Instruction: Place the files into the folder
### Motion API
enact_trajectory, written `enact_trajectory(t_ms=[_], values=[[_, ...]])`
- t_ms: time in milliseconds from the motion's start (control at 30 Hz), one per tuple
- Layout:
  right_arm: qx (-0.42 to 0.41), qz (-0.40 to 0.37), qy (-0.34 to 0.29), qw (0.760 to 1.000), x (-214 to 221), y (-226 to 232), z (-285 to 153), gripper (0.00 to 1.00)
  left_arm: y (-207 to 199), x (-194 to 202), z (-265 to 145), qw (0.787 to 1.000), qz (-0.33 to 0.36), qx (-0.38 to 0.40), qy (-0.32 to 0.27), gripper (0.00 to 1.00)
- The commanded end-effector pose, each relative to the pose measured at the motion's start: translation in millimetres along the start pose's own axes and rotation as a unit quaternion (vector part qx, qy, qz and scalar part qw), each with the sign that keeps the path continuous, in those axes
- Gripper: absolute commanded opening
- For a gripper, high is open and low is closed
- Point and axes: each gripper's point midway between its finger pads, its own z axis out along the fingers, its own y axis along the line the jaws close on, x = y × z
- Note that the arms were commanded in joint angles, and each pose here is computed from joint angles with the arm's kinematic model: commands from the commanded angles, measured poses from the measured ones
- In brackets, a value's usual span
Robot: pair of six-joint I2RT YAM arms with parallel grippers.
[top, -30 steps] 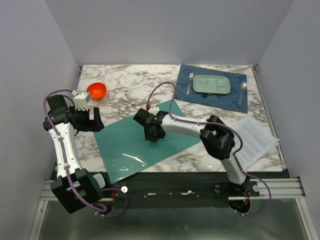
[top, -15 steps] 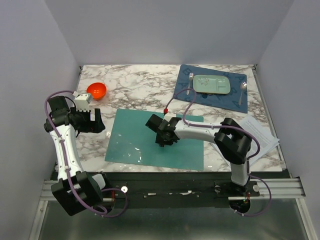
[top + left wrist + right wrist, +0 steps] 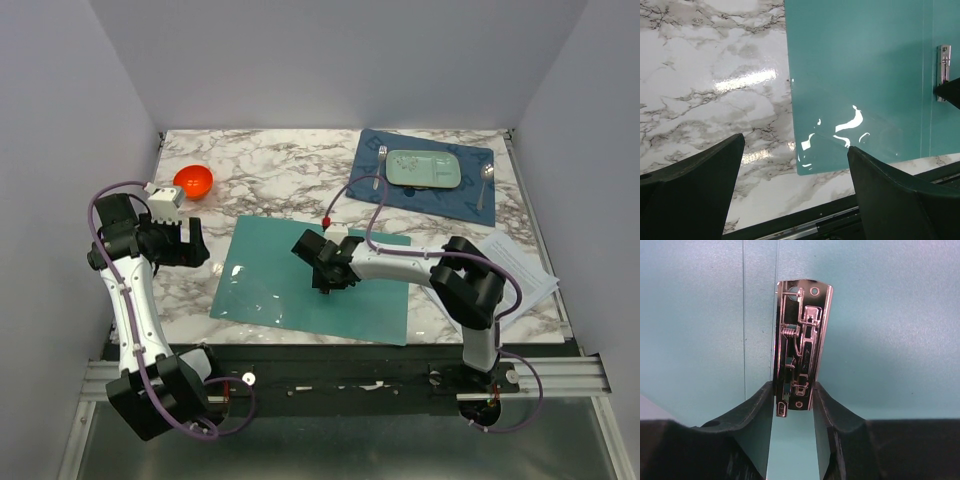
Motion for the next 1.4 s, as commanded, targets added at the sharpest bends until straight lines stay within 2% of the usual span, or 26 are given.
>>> enact_trajectory(t_ms=[0,67,333,400,433,467,633,733,767,833,900,967,1133,1367], values=[[0.047,-0.083,0.023,0.995,10.3,-27.7,15.7,0.41,-1.9,6.7,-7.9,0.999,0.031,-0.011,0.005,0.99],[0.044,-0.096,0.023,0.994,9.0,-27.2,14.9,0.38,-1.3,6.7,-9.7,0.999,0.036,-0.016,0.003,0.99],[0.044,-0.133,0.026,0.99,8.8,-39.5,6.0,0.38,-0.3,9.1,-6.4,0.999,0.032,-0.012,0.009,0.99],[0.041,-0.134,0.033,0.99,10.2,-40.2,2.2,0.46,0.0,9.1,-5.5,0.999,0.032,-0.011,0.01,0.99],[0.043,-0.125,0.031,0.991,8.2,-39.9,-1.2,0.58,0.3,9.7,-5.1,0.999,0.032,-0.01,0.011,0.99],[0.04,-0.118,0.027,0.992,4.3,-39.7,-10.2,0.63,0.0,9.6,-5.0,0.999,0.033,-0.01,0.011,0.99],[0.034,-0.052,-0.007,0.998,-23.4,-45.8,-47.9,0.72,2.4,9.6,-4.8,0.999,0.034,-0.015,0.013,0.99],[0.076,-0.004,-0.013,0.997,-38.6,-75.5,-65.5,0.71,4.4,10.7,-6.1,0.999,0.042,-0.021,0.015,0.99],[0.125,-0.003,0.005,0.992,-33.6,-101.1,-72.8,0.67,5.1,10.8,-6.8,0.999,0.045,-0.024,0.015,0.99],[0.188,0.046,0.02,0.981,-40.3,-136.4,-73.2,0.64,6.0,10.9,-7.6,0.998,0.047,-0.027,0.015,0.99],[0.245,0.044,0.056,0.967,-29.5,-168.7,-76.9,0.59,6.0,11.6,-7.6,0.998,0.051,-0.027,0.015,0.99],[0.287,0.045,0.06,0.955,-27.0,-195.4,-77.7,0.59,5.2,13.1,-7.3,0.998,0.052,-0.026,0.015,0.99],[0.314,0.068,0.077,0.944,-17.8,-230.9,-74.9,0.58,5.9,14.5,-6.6,0.998,0.052,-0.027,0.018,0.99],[0.328,0.08,0.086,0.937,-22.8,-249.5,-63.2,0.58,4.7,13.9,-7.6,0.998,0.056,-0.026,0.014,0.99]])
